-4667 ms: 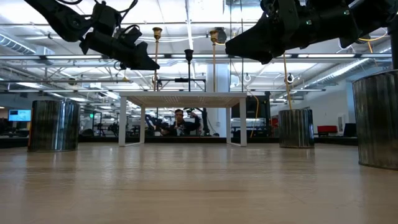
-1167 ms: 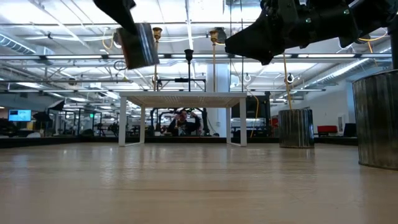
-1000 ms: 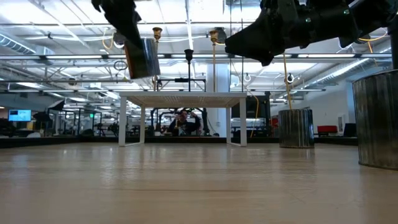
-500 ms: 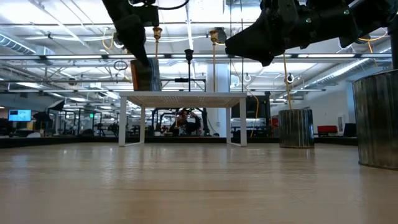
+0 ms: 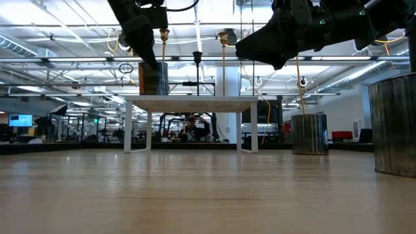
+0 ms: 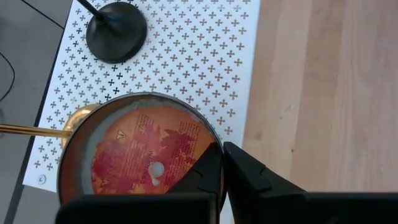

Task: Pick & Place candle stick holders
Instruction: Put the left orange candle on the shelf, then put the orange candle on the shelf

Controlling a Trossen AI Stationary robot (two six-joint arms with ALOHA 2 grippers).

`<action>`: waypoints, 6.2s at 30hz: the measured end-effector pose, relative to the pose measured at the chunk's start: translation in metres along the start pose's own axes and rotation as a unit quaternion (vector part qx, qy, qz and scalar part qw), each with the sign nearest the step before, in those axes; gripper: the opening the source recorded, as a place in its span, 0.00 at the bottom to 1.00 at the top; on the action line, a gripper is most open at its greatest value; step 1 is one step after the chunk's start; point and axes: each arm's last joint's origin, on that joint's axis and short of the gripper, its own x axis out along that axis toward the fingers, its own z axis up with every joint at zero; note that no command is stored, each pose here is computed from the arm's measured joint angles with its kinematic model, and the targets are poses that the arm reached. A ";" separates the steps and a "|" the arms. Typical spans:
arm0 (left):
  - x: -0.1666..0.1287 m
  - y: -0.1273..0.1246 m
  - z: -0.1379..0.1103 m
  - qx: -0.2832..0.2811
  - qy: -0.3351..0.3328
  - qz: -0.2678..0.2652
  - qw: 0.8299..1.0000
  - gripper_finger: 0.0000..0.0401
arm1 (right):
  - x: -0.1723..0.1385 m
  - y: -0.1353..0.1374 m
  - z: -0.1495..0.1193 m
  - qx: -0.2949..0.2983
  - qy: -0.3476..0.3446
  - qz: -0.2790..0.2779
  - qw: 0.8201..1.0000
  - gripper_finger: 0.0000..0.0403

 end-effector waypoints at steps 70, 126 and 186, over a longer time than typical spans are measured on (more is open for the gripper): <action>-0.079 -0.075 -0.075 -0.055 -0.256 -0.020 0.965 0.26 | -0.058 -0.017 -0.012 -0.091 0.239 -0.074 0.964 0.36; -0.039 -0.091 -0.071 -0.043 -0.249 -0.032 0.967 0.26 | -0.066 -0.061 -0.017 0.128 0.301 -0.093 0.940 0.01; -0.041 -0.091 -0.069 -0.037 -0.263 -0.030 0.964 0.26 | 0.093 -0.135 0.123 -0.085 0.243 0.037 0.966 0.02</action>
